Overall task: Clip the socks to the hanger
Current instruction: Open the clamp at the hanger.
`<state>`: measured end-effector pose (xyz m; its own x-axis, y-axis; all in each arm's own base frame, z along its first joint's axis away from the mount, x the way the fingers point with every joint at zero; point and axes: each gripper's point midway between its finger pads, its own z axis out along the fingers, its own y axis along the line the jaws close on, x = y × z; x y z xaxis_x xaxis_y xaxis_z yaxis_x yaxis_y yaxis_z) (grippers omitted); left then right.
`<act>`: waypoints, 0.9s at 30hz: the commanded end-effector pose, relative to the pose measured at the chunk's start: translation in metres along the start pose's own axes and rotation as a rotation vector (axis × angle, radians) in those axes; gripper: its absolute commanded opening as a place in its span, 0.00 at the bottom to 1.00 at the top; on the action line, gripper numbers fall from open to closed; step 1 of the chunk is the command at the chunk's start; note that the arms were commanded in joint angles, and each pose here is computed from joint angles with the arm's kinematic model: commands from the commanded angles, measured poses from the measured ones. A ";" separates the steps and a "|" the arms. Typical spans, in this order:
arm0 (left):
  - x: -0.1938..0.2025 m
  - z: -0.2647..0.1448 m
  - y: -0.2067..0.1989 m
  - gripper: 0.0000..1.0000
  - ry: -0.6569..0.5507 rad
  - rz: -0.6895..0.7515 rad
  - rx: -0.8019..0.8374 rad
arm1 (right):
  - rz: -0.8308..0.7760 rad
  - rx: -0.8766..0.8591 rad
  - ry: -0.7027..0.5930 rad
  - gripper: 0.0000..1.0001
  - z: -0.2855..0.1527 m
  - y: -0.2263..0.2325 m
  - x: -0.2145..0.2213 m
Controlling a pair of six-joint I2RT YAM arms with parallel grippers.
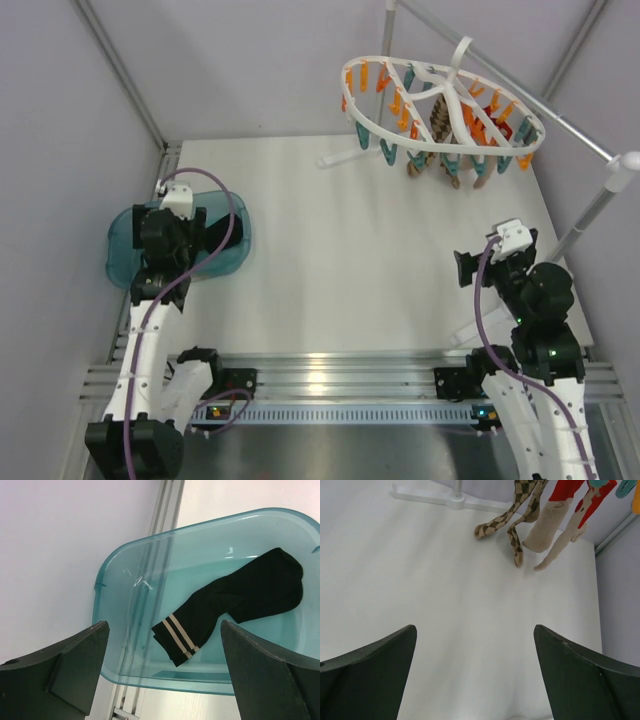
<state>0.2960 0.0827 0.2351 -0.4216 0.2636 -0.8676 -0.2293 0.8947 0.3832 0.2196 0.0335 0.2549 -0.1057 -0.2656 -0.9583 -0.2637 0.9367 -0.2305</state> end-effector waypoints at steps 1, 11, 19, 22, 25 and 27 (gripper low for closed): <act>-0.042 -0.018 -0.008 0.98 -0.109 -0.070 0.114 | 0.021 0.010 -0.070 1.00 -0.007 -0.002 -0.018; -0.162 -0.122 -0.122 0.94 -0.628 -0.211 1.029 | 0.133 -0.091 -0.120 1.00 -0.014 0.018 -0.038; -0.230 -0.166 -0.194 0.90 -0.855 -0.194 1.389 | 0.165 -0.126 -0.211 1.00 -0.020 0.023 -0.064; -0.236 -0.174 -0.224 0.88 -0.865 -0.177 1.485 | 0.197 -0.137 -0.227 1.00 -0.020 0.023 -0.074; -0.241 -0.179 -0.244 0.88 -0.888 -0.169 1.541 | 0.202 -0.149 -0.234 1.00 -0.018 0.023 -0.083; -0.244 -0.186 -0.253 0.88 -0.895 -0.186 1.581 | 0.236 -0.164 -0.235 1.00 -0.017 0.025 -0.087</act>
<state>0.3099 -0.2634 0.3583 0.0173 -0.1653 -0.9861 0.9443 0.3267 -0.0382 0.2065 0.0711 0.3001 -0.0350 -0.0291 -0.9990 -0.3918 0.9200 -0.0131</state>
